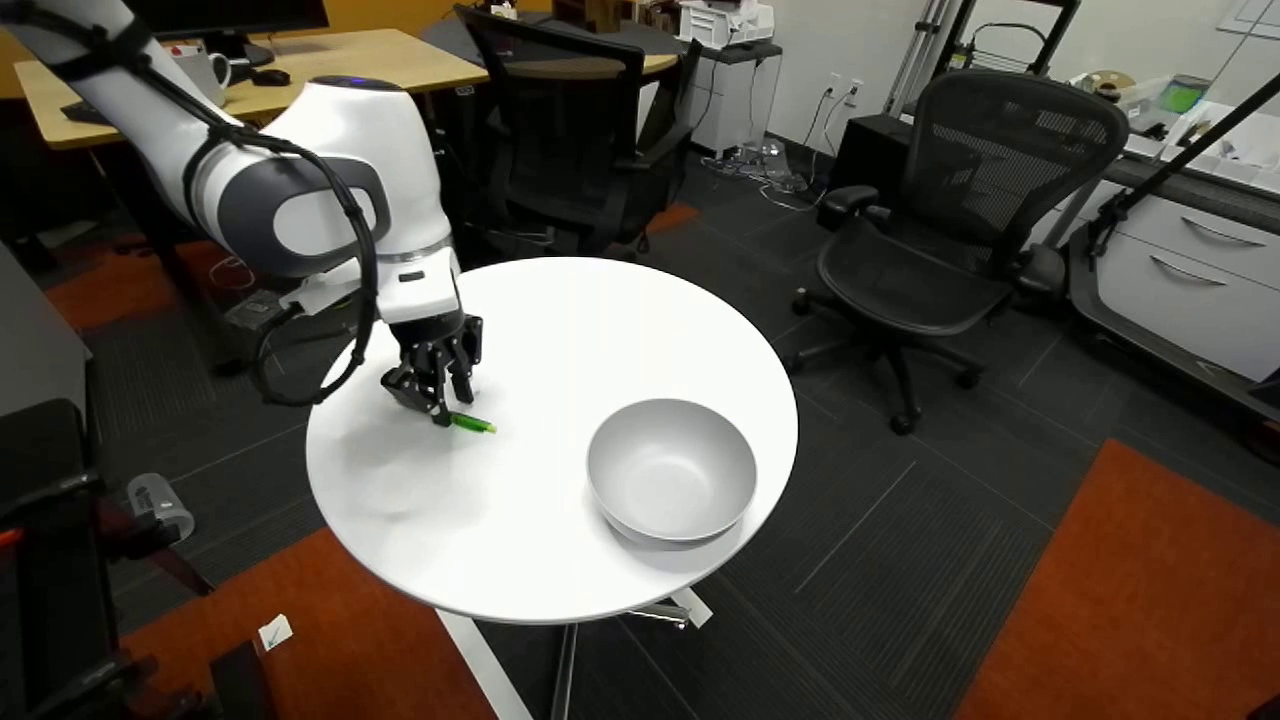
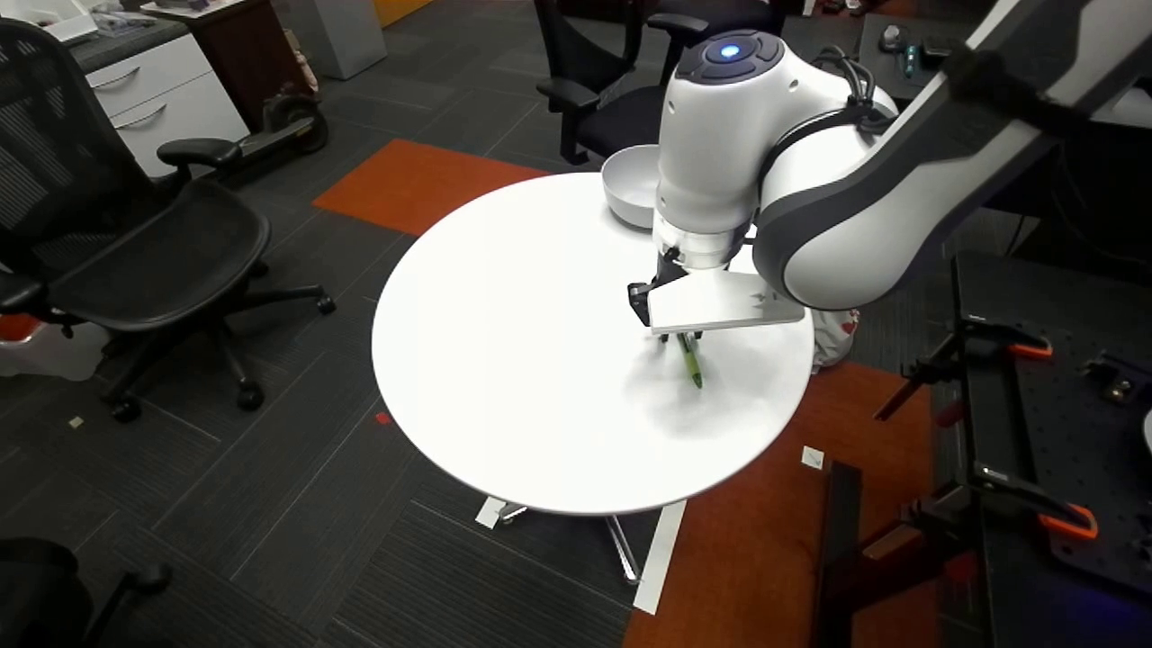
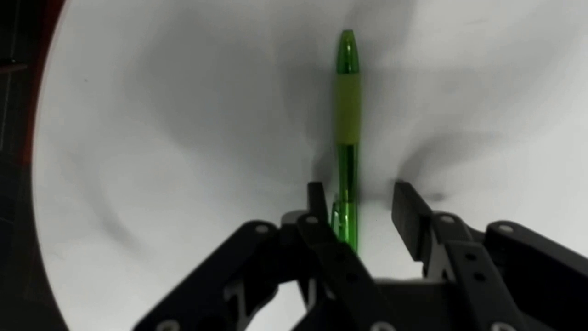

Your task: Remove the green pen from the grey bowl

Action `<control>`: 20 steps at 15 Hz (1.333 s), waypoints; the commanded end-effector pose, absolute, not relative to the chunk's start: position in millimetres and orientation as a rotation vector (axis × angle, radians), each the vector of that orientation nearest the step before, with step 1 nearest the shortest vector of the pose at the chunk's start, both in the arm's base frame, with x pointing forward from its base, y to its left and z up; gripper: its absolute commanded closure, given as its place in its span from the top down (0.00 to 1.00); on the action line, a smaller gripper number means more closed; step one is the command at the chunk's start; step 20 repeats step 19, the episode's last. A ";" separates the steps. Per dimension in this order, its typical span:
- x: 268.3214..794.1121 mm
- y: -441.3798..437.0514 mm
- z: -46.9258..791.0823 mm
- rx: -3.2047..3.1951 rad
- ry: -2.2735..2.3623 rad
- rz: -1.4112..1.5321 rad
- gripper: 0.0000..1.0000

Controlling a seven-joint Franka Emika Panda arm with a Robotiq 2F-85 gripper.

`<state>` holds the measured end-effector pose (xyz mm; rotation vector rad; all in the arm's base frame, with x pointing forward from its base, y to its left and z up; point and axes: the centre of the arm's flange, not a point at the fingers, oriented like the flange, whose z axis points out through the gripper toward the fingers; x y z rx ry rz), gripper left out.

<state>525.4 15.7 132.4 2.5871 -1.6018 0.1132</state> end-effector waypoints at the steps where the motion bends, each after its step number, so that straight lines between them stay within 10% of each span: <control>1: 517.4 14.4 148.4 2.582 -1.657 0.165 0.75; 5: 517.5 3.8 181.7 2.587 -1.668 0.195 1.00; 20: 521.8 -29.1 242.3 2.724 -1.604 0.263 1.00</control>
